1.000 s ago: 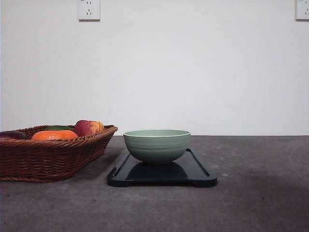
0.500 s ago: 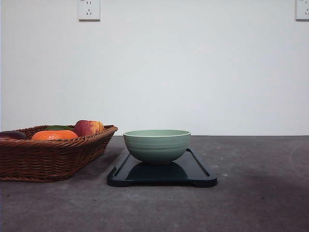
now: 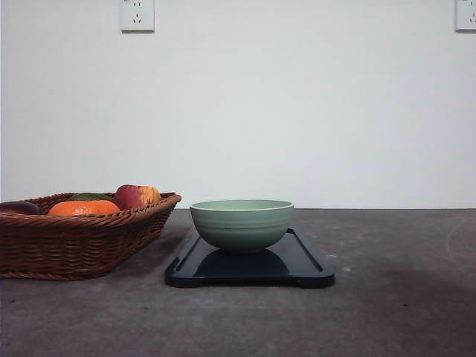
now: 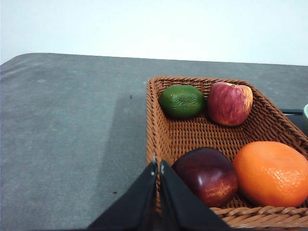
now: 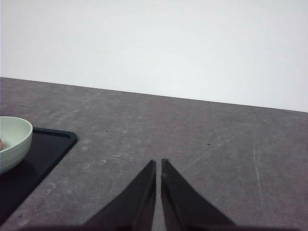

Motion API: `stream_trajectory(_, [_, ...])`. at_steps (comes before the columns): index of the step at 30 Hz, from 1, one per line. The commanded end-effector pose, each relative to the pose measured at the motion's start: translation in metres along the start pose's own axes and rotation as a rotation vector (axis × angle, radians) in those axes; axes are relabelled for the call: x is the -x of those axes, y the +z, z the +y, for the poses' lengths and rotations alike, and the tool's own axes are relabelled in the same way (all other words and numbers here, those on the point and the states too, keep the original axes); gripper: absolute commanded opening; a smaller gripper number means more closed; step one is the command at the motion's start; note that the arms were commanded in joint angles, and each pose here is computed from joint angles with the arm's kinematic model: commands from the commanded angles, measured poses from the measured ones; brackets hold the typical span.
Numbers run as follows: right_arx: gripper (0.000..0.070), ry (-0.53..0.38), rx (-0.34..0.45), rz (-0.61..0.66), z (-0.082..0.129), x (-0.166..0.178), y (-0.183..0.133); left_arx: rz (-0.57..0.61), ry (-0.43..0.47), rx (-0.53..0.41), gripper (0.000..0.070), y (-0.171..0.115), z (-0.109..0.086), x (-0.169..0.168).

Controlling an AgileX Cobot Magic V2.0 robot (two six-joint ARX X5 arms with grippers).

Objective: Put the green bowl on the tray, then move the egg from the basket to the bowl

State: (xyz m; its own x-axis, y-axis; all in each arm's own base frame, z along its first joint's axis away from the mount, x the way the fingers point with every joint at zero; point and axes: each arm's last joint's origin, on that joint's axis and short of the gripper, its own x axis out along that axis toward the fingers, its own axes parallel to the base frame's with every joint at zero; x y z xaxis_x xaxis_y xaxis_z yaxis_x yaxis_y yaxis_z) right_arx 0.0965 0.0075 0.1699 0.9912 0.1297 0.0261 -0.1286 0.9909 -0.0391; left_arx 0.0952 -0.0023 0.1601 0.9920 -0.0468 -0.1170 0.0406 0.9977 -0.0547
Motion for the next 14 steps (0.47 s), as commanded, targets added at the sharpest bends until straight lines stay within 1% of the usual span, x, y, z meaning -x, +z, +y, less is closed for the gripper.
stream_trajectory(1, [0.0011,-0.004,0.001,-0.006,-0.0001,-0.0003,-0.0003,0.008,0.000,-0.009,0.0000,-0.0053,0.0004,-0.0018])
stream_trajectory(14, [0.0011,-0.004,0.001,-0.006,-0.0002,-0.0003,-0.0003,0.009,0.000,-0.009,0.0000,-0.0053,0.0004,-0.0018])
